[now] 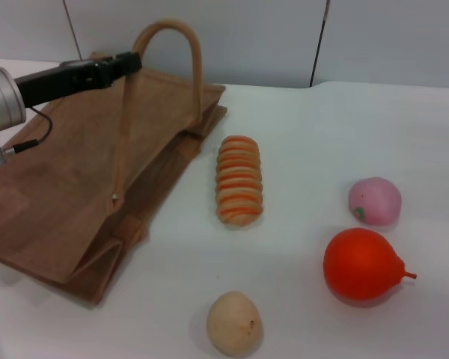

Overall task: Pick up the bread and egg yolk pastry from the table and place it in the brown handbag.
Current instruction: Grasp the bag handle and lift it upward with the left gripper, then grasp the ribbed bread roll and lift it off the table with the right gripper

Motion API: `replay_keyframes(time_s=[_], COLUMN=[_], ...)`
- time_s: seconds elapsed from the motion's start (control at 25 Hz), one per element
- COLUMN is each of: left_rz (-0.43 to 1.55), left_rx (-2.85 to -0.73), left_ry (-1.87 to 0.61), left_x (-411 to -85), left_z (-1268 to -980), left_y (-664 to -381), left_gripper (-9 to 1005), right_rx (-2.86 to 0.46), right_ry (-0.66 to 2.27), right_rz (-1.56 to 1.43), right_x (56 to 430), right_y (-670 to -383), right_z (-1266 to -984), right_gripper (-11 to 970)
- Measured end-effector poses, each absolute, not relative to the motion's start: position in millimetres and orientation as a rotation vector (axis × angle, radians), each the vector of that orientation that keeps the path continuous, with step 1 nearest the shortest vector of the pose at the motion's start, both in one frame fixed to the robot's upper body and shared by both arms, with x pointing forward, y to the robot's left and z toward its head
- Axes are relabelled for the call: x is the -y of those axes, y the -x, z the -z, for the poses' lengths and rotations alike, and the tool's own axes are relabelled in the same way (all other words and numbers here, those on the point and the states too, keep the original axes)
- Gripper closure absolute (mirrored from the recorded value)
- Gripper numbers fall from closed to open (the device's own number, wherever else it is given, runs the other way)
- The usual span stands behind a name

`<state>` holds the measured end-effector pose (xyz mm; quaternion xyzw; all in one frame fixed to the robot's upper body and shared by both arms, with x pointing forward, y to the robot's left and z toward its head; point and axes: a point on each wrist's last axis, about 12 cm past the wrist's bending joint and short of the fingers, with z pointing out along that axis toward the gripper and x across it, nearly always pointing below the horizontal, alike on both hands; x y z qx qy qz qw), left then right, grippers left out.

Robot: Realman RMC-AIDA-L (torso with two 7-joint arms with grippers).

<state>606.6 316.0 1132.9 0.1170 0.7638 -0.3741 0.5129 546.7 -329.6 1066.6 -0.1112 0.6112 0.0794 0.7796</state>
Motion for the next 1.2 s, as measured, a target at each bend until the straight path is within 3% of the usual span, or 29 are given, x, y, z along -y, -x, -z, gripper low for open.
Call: replay_keyframes(time_s=[0.6,1.2], left_rz=[0.964,0.988], left_rx=[-1.517,-1.444], left_ry=[-0.274,-0.297], left_x=[-321.2,-319.3], left_z=[-1133.8,-1141.6], left_y=[-581.3,-579.1], left_gripper=[888,889], right_rx=[-1.478,-1.665], right_ry=[0.596,0.928], right_rz=[-0.406,-0.567], right_x=[280.3,227.2], right_y=[-574.5,-598.7], right_z=[-1062.2,-1059.0], right_gripper=[159,158])
